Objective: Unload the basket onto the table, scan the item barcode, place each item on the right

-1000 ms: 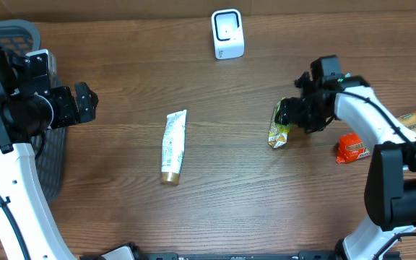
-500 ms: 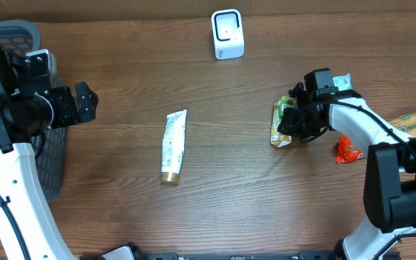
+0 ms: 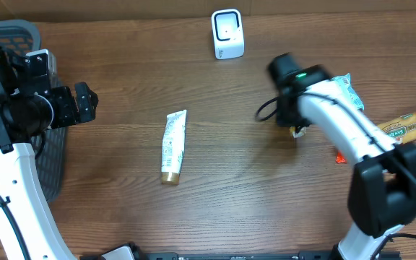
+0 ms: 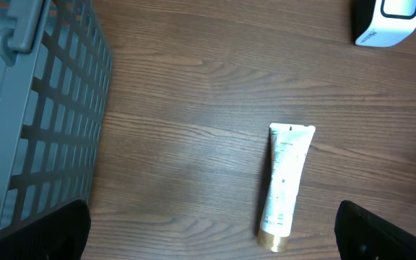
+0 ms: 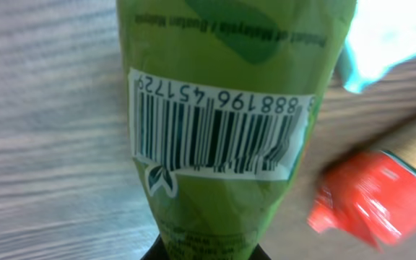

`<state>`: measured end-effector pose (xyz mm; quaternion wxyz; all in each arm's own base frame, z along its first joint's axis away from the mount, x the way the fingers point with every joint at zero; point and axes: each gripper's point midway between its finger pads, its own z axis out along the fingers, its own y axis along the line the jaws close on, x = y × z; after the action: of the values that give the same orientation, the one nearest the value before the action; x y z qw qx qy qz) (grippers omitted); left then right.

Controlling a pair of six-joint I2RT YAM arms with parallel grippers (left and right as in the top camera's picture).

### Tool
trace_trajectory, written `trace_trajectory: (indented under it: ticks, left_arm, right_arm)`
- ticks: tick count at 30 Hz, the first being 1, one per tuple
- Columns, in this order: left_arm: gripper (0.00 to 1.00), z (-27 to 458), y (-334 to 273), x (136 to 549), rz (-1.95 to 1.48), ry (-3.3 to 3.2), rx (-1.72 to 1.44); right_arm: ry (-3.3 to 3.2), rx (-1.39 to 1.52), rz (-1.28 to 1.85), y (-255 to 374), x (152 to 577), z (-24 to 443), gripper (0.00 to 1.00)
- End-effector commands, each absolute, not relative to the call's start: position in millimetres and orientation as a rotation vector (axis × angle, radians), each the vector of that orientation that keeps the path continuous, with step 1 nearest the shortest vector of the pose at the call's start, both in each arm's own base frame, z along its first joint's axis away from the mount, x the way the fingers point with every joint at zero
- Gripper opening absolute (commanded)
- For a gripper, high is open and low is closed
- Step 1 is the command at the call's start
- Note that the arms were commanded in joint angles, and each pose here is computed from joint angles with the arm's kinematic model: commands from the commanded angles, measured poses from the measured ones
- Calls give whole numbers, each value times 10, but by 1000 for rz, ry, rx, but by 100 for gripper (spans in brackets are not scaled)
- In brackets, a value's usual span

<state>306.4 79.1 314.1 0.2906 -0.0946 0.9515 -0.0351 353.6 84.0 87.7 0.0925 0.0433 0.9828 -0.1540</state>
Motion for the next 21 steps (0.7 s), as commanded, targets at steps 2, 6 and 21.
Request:
trace_trajectory:
  ticks: [2, 6, 21]
  left_arm:
    - [100, 3186, 779, 3080, -101, 2524, -228]
    - [100, 3184, 780, 3082, -101, 2525, -228]
    - [99, 3183, 780, 3083, -101, 2525, -228]
  right_arm:
    - [2682, 56, -934, 759, 3589, 931, 4]
    - [2617, -96, -1159, 768, 3583, 734, 4]
    - [2811, -66, -938, 1059, 3456, 314, 10]
